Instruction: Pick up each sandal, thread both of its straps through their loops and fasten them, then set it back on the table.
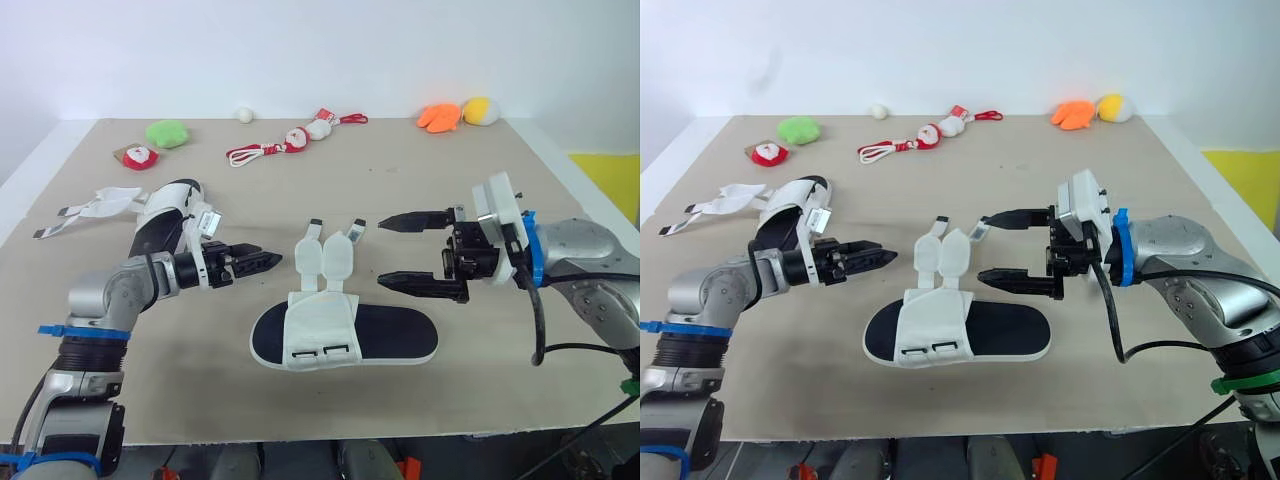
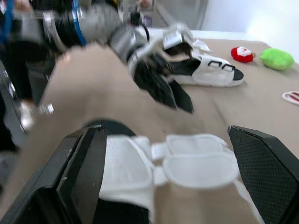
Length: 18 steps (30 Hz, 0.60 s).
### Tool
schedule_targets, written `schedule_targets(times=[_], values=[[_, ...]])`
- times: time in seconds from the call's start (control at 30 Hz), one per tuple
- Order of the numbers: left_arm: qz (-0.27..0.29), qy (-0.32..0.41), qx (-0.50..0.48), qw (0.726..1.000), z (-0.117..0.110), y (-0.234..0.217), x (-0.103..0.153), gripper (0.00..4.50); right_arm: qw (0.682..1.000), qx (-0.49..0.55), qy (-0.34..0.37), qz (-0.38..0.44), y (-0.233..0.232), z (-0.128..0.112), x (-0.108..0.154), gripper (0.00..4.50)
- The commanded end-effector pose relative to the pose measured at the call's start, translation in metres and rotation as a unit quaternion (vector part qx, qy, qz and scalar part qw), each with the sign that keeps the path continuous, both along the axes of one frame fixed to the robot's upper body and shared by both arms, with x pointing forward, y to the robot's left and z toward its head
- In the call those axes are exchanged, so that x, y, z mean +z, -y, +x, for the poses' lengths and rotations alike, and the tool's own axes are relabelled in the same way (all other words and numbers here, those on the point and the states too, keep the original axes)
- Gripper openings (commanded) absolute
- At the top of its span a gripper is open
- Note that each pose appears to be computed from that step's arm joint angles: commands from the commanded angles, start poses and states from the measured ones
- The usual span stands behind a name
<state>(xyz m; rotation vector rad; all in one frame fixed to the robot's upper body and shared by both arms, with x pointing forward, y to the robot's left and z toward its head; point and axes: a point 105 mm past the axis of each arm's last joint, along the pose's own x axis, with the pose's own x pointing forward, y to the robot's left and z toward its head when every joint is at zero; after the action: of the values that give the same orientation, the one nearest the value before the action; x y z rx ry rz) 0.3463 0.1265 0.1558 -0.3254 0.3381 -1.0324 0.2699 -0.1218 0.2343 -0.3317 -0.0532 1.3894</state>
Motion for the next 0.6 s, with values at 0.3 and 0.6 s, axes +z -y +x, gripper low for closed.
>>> schedule_targets(times=[0.3,0.6], values=[[-0.015,0.036,-0.03,0.999,-0.013,-0.015,0.025,4.5,0.996,0.0,0.001,-0.084,0.013,-0.014,-0.04,4.44],[0.082,0.134,-0.139,0.978,-0.077,-0.025,0.031,4.5,0.991,-0.042,-0.124,0.032,0.016,-0.003,-0.022,4.44]])
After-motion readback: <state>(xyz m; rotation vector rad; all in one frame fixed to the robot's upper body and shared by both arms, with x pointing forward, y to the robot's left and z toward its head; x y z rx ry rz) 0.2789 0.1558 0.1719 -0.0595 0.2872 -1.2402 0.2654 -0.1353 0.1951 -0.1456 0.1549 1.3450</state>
